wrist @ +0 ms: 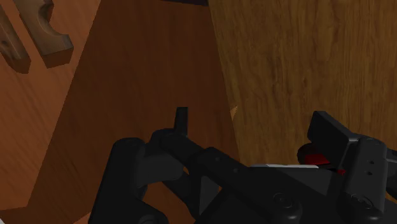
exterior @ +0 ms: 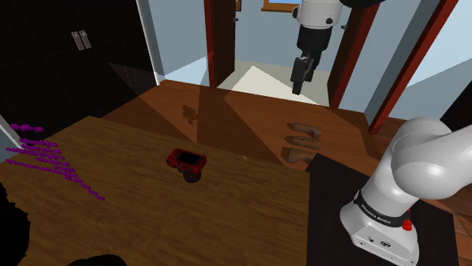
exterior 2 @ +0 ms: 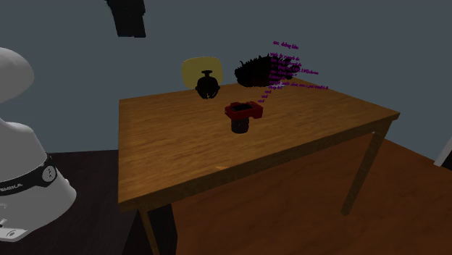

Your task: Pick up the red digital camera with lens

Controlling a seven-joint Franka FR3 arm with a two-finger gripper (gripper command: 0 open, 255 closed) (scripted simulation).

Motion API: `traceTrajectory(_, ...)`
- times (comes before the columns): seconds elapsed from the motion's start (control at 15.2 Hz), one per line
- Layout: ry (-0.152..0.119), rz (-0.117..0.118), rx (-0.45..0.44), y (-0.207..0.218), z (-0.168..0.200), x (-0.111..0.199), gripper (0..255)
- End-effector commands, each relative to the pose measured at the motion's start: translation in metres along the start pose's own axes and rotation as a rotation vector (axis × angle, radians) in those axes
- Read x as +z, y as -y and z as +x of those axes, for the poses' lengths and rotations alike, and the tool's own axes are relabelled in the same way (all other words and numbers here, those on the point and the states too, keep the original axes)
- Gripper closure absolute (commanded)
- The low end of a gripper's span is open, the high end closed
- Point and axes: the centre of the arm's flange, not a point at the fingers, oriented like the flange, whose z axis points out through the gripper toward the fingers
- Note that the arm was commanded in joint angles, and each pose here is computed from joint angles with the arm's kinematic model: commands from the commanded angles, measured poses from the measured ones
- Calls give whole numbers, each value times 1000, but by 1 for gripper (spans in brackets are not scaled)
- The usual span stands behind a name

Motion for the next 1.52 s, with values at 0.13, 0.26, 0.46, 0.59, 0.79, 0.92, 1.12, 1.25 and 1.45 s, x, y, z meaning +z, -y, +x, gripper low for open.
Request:
traceTrajectory(0.13,7,3,-1,14,20,10,0)
traceTrajectory(0.26,14,6,-2,29,40,21,0)
traceTrajectory(0.46,25,11,-4,51,70,37,0)
traceTrajectory(0.59,32,14,-5,66,90,48,0)
traceTrajectory(0.79,43,19,-6,88,120,64,0)
traceTrajectory(0.92,50,22,-7,103,139,75,0)
traceTrajectory(1.12,61,27,-9,125,169,92,0)
traceTrajectory(1.25,68,30,-10,140,188,103,0)
traceTrajectory(1.45,79,35,-12,162,217,120,0)
